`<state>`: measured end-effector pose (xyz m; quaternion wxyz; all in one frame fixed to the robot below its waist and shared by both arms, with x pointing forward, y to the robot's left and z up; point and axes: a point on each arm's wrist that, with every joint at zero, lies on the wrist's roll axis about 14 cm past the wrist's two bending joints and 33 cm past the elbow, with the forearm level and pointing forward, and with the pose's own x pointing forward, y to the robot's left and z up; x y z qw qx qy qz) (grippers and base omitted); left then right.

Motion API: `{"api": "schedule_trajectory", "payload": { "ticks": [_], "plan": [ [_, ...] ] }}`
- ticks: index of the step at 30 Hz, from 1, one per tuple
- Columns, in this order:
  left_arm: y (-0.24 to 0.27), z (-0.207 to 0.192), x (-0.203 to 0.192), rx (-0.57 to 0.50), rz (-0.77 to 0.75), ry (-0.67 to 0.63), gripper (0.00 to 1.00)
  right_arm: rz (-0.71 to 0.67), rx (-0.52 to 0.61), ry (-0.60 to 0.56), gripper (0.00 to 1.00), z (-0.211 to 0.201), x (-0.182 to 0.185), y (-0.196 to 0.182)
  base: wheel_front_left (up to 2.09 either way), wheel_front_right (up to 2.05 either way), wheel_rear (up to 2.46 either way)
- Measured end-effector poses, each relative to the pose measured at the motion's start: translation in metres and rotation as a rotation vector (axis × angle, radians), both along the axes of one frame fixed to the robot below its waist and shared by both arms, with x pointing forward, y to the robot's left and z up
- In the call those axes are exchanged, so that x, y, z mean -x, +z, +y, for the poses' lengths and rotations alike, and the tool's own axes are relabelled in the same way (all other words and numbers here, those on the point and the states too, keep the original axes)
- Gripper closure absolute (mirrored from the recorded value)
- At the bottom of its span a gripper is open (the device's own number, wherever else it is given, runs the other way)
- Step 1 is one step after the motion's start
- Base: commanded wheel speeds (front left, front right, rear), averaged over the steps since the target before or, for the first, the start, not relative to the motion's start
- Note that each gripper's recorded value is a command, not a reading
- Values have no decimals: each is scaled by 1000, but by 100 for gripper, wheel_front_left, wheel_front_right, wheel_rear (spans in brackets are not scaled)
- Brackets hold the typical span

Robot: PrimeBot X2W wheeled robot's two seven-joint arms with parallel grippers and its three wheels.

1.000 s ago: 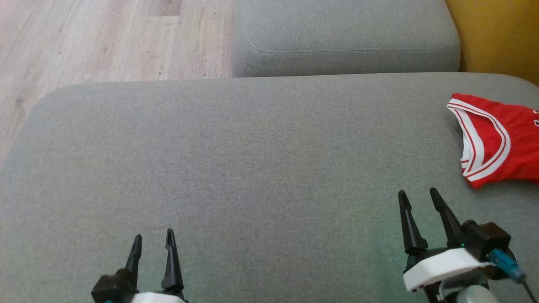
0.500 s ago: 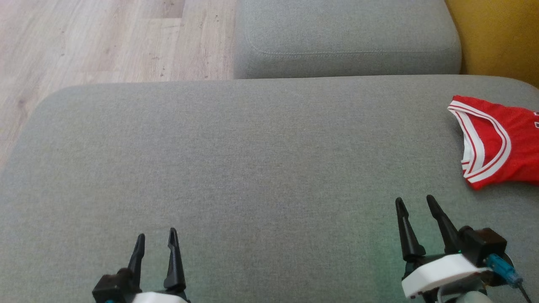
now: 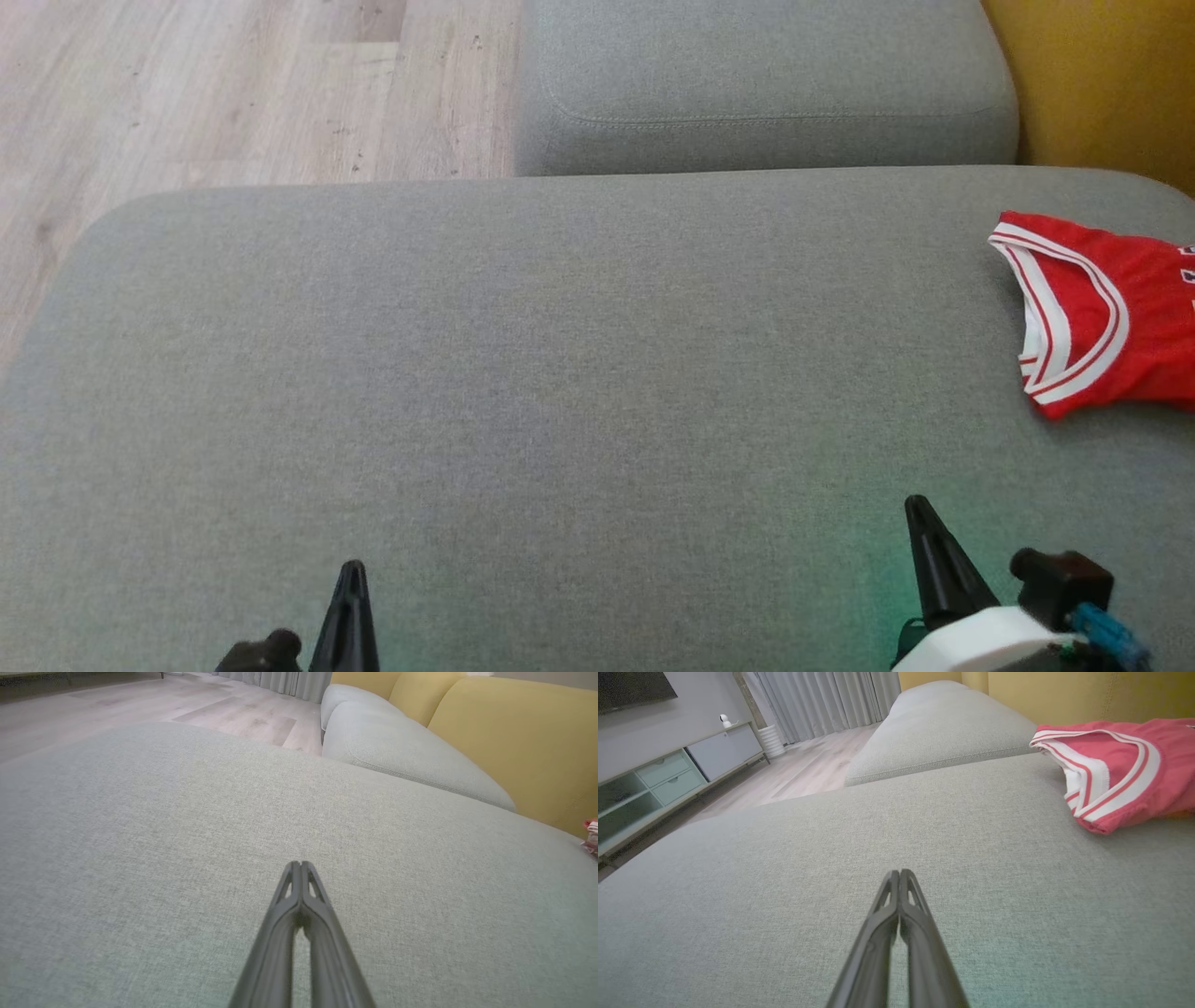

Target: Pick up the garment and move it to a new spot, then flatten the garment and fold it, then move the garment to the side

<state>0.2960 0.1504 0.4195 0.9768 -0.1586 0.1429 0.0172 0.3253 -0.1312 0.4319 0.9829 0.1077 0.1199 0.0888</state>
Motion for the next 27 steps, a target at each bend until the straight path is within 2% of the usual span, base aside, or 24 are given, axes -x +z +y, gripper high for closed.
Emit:
{"api": "schedule_trajectory", "payload": {
  "ticks": [27],
  "plan": [
    [-3, 6, -13, 255, 60, 75, 100, 43, -281, -122, 100, -14, -7, 4, 0, 0, 0]
  ]
}}
